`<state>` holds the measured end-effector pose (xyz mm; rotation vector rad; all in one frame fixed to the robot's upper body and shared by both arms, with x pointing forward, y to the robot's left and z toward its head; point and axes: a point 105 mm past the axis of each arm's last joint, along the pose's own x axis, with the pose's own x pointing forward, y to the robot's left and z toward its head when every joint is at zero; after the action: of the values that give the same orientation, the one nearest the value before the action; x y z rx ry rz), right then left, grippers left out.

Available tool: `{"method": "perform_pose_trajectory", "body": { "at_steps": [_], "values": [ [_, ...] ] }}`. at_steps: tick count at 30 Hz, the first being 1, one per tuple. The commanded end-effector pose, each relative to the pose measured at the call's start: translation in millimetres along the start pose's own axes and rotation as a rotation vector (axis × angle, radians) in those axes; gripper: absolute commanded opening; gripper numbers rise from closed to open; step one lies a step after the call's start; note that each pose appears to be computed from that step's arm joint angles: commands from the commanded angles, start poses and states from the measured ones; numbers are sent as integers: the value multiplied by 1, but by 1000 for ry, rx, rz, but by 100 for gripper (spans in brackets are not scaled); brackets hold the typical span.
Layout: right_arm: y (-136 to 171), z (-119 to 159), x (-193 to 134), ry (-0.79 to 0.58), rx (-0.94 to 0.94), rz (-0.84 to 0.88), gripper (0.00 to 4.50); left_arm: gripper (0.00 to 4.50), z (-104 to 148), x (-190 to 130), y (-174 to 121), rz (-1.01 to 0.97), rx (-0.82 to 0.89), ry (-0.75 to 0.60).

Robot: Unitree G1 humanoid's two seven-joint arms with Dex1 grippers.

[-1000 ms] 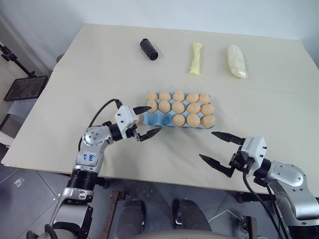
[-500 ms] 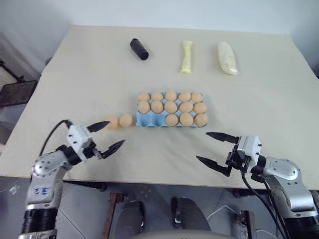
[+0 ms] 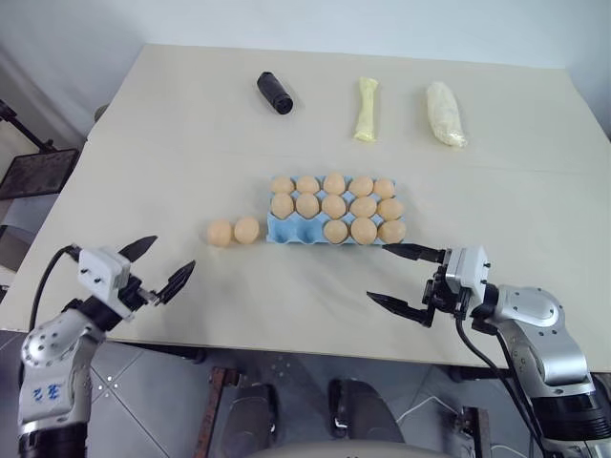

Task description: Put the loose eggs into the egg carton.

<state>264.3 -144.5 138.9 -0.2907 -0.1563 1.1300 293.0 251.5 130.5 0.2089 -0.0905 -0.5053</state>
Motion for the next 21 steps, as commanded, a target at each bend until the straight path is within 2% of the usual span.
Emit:
{"method": "perform_pose_trajectory", "body": {
  "at_steps": [1, 6, 12, 19, 21],
  "values": [
    [-2, 6, -1, -22, -14, -3, 450, 448, -1, 15, -3, -74, -1, 6],
    [-2, 7, -2, -21, -18, -9, 450, 448, -10, 36, 3, -155, 20, 49],
    [-2, 6, -5, -19, -19, -33, 450, 448, -16, 57, -4, -243, 30, 52],
    [-2, 7, -7, -19, -23, -49, 450, 448, -25, 73, -8, -266, 28, 59],
    [-2, 7, -8, -17, -24, -52, 450, 409, -27, 75, -6, -258, 25, 61]
  ]
}}
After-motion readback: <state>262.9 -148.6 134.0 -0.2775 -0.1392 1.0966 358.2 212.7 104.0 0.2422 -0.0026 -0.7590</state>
